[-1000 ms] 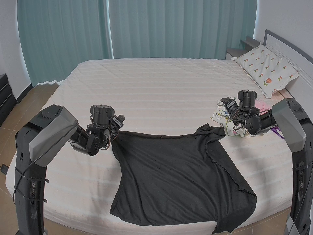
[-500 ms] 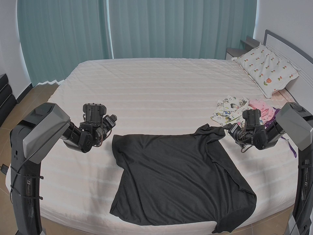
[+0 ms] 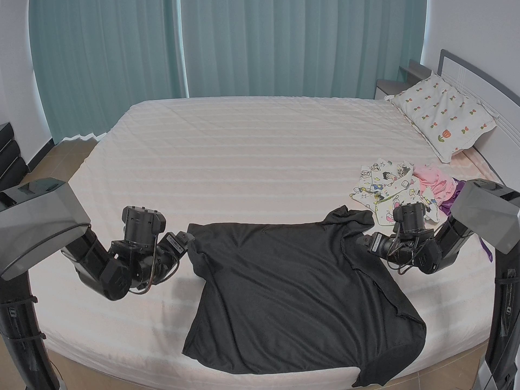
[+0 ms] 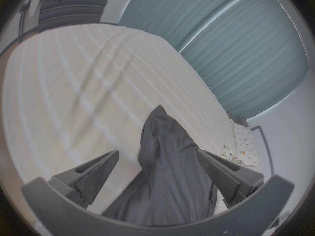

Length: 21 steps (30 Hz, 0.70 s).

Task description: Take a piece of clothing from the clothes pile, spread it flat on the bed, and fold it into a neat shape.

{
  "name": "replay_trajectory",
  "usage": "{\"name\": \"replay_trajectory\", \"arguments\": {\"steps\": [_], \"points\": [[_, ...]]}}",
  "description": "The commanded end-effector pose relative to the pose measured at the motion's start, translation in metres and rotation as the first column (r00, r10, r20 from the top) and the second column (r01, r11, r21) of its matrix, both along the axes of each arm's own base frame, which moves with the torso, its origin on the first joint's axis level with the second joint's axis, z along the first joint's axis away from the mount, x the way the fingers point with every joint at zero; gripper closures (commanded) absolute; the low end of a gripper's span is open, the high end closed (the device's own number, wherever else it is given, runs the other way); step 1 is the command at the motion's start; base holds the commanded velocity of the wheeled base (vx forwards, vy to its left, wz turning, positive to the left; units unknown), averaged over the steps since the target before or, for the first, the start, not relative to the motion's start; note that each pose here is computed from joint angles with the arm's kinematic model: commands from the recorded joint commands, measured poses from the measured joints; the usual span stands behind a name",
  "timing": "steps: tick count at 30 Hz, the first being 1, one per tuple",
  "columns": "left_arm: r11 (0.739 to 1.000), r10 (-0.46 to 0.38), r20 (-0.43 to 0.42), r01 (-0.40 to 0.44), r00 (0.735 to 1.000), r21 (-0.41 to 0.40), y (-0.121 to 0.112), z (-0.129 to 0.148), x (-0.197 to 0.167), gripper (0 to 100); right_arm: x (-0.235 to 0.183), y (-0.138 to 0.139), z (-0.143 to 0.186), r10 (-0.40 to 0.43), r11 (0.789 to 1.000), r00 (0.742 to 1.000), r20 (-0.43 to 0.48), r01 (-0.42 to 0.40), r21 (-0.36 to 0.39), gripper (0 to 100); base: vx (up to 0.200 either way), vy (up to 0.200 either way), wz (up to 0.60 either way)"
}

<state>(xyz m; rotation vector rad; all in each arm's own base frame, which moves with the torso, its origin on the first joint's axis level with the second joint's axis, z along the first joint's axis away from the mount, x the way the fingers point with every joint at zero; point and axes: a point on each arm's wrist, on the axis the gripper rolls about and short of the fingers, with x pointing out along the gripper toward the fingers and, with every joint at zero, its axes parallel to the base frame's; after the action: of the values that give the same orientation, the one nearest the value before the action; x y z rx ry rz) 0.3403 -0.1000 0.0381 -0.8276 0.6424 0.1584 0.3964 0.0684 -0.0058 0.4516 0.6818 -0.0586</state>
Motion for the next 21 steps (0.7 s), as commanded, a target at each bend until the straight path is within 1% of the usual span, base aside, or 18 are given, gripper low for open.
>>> {"name": "replay_trajectory", "arguments": {"steps": [1,3,5,7,10,12,20,21], "points": [[0.991,-0.047,0.026,0.05,0.999,-0.124,-0.017,0.016,-0.047,0,-0.001,0.033,-0.019,0.121,0.986,0.992,-0.02,-0.122,-0.116,0,0.0,0.0,0.0],[0.99,-0.045,0.029,0.048,0.999,-0.131,-0.017,0.014,-0.047,0,0.001,0.036,-0.023,0.158,0.974,0.986,-0.046,-0.163,-0.159,0,0.0,0.0,0.0],[0.99,-0.04,0.024,0.043,0.999,-0.138,-0.017,0.011,-0.047,0,0.004,0.042,-0.029,0.186,0.964,0.981,-0.057,-0.193,-0.182,0,0.0,0.0,0.0],[0.988,-0.035,0.023,0.038,0.999,-0.148,-0.017,0.01,-0.048,0,0.006,0.048,-0.04,0.19,0.957,0.979,-0.071,-0.201,-0.207,0,0.0,0.0,0.0],[0.988,-0.033,0.018,0.035,0.999,-0.149,-0.017,0.008,-0.048,0,0.015,0.051,-0.049,0.16,0.954,0.985,-0.063,-0.171,-0.245,0,0.0,0.0,0.0],[0.988,-0.033,0.016,0.035,0.999,-0.148,-0.017,0.007,-0.048,0,0.016,0.053,-0.052,0.159,0.953,0.985,-0.064,-0.17,-0.252,0,0.0,0.0,0.0],[0.988,-0.043,0.002,0.043,0.999,-0.15,-0.018,0.003,-0.047,0,0.015,0.048,-0.045,0.148,0.956,0.988,-0.053,-0.156,-0.248,0,0.0,0.0,0.0],[0.988,-0.042,0.002,0.042,0.999,-0.149,-0.018,0.003,-0.047,0,0.015,0.047,-0.046,0.144,0.957,0.988,-0.053,-0.153,-0.248,100,0.0,0.0,0.0]]}}
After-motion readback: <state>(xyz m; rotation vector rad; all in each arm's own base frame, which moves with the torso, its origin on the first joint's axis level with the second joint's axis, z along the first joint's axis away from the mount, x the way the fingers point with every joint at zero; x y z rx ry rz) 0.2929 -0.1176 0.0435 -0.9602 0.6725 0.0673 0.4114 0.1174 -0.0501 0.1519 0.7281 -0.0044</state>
